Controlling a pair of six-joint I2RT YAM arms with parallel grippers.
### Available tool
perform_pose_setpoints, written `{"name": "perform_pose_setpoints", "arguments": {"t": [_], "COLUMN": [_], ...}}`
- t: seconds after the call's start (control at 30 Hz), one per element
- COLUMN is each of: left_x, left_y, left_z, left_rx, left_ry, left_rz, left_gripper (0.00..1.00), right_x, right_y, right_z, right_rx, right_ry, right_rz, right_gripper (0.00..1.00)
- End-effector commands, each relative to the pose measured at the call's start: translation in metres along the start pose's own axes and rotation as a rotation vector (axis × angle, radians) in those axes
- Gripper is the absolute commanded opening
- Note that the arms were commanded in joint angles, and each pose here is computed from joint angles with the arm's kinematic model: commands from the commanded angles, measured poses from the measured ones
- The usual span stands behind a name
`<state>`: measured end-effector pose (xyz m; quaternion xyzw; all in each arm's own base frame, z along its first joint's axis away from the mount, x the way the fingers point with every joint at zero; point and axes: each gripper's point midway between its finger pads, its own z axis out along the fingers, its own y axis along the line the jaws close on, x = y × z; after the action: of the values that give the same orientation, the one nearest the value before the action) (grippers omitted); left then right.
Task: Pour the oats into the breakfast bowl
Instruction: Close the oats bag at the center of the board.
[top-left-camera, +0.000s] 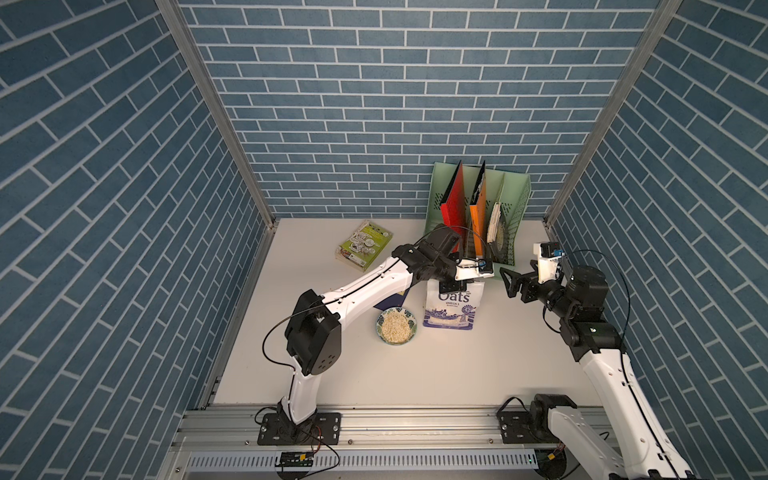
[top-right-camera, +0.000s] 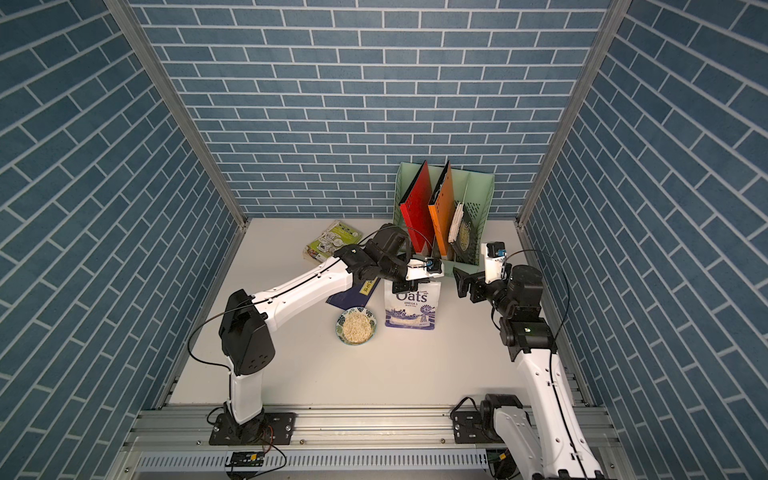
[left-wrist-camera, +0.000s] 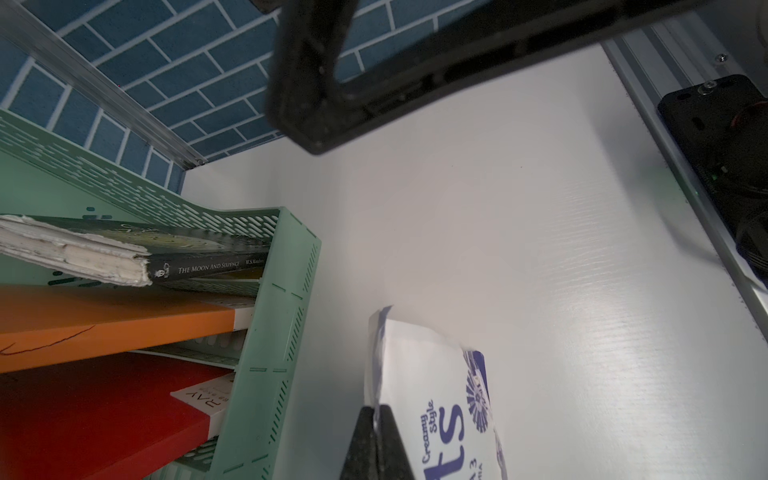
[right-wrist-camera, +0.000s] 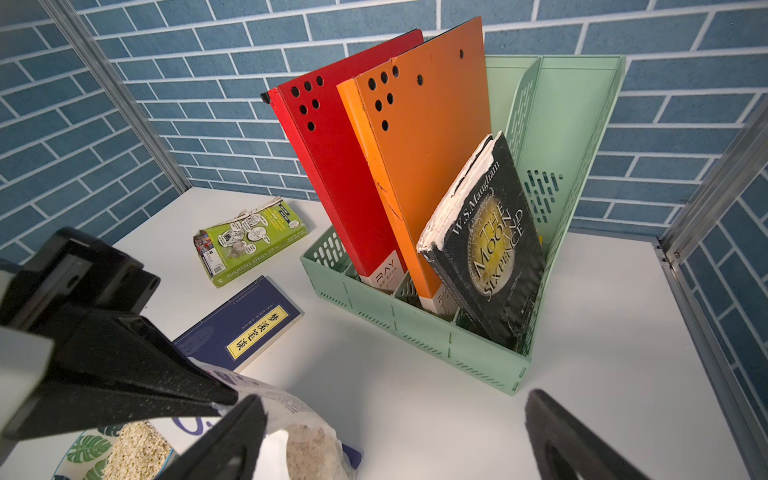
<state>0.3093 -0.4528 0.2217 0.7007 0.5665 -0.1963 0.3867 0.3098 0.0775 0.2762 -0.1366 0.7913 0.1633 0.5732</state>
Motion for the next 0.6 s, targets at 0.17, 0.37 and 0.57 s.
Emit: {"name": "perform_pose_setpoints", "arguments": {"t": [0.17,0.37,0.57], "left_x": [-0.001,0.014,0.021], "left_y": [0.002,0.005,0.006], "left_z": [-0.011,-0.017,-0.02], "left_rx": [-0.041,-0.072,-0.073], "left_ry": [0.023,0.073,0.105], "left_rz": [0.029,0.029,0.027], "left_gripper": [0.23,0.34,0.1], "right_x": [0.004,0.006,0.007], "right_y": [-0.003,-0.002,-0.002], "right_z": [-0.001,0.0,0.0], "right_rx": [0.015,0.008,0.006], "right_ry": [0.007,0.01,0.01], "right_rz": [-0.006,-0.006,-0.006], "right_gripper": [0.99,0.99,0.99]}}
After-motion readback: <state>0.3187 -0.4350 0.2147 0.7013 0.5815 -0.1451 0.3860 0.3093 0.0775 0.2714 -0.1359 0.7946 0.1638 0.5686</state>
